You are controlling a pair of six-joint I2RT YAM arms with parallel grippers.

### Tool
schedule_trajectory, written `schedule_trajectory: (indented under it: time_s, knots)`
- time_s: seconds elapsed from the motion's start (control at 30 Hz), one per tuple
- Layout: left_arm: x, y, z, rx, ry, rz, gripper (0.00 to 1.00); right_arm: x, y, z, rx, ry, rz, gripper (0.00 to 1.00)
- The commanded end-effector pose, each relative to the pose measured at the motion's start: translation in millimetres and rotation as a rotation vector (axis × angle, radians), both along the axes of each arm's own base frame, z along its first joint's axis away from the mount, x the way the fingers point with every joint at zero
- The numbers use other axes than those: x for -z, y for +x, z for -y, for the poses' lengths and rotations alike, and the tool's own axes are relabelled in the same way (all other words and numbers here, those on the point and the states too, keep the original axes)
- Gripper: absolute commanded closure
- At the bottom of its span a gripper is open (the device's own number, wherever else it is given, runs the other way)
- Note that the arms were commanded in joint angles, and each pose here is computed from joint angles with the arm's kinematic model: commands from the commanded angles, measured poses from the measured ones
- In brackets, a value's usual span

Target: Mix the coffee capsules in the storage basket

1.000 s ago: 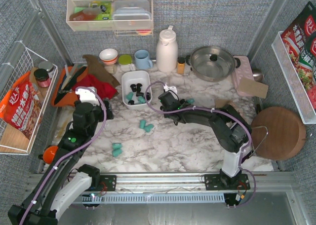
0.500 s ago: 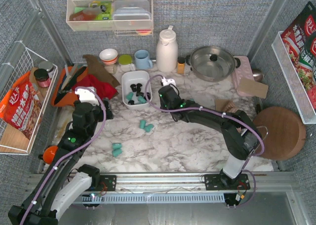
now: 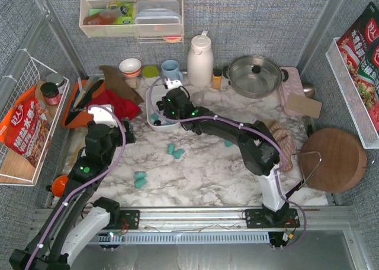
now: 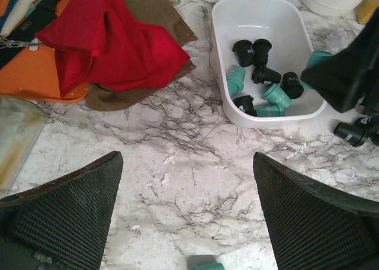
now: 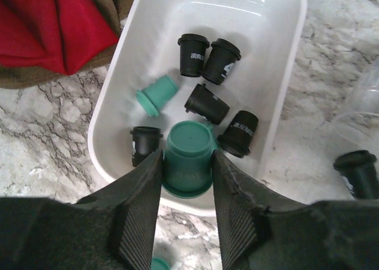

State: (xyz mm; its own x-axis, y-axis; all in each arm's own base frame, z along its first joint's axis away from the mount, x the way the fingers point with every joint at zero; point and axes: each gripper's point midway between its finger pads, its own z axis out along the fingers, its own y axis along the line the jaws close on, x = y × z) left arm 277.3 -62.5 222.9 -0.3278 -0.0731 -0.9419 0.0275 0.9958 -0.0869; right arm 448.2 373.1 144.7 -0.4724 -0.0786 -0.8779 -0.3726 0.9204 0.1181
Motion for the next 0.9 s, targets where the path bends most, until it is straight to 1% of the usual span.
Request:
schedule_trajectory:
  time_s: [0.0,0.1,0.27,0.5,0.7,0.87]
  knots:
    - [-7.5,2.9,3.8,0.011,-0.024,0.030,0.01,9.7,8.5,-11.9,0.014,0.029,-0.026,0.54]
    - [-7.7,2.8,5.7,0.020,-0.029,0.030,0.01,20.9,9.2,-9.9,0.029,0.013,-0.062,0.49]
    - [-8.1,2.9,7.0,0.025,-0.032,0.030,0.01,25.5,5.9,1.0,0.052,0.001,-0.084,0.44]
    - [-6.9,3.1,5.5,0.019,-0.026,0.028,0.01,6.3,-14.3,22.6,0.053,-0.005,-0.077,0.44]
    - [-4.3,4.3,3.6,0.008,-0.017,0.020,0.01,-6.0,-42.5,63.6,0.094,-0.049,-0.052,0.44]
    - [-1.6,6.4,1.8,-0.004,-0.008,0.015,0.01,-9.3,-63.1,99.7,0.140,-0.118,-0.040,0.44]
